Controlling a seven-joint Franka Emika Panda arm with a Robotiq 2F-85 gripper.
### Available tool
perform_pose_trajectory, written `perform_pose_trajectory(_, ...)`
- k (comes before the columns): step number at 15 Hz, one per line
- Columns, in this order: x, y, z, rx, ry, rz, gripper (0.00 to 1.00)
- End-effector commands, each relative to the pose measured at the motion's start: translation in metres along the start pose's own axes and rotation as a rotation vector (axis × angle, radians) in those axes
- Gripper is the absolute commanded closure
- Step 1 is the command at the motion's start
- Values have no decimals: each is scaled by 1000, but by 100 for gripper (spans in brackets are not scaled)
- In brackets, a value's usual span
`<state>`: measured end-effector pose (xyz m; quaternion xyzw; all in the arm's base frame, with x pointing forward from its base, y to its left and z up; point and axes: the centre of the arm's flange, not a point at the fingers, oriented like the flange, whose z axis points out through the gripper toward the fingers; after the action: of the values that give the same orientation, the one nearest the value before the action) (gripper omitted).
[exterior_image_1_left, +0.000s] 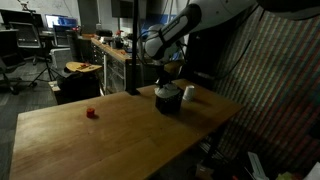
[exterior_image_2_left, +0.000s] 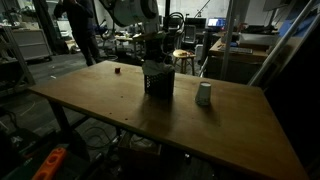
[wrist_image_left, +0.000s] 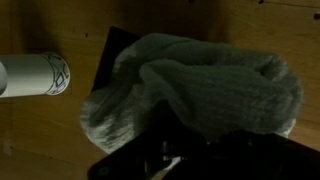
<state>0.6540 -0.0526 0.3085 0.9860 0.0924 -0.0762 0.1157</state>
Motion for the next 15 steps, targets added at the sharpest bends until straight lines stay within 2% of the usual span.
perform_pose_trajectory(1,20,0,17,34,-42,10,95)
perform_pose_trajectory(7,24,2,19,57,-62,28,94)
perform_pose_trajectory(8,24,3,13,59,-55,32,67)
perform_pose_trajectory(10,23,4,3,72,-40,40,60)
perform_pose_trajectory(15,15,5,-23,84,0,46,24)
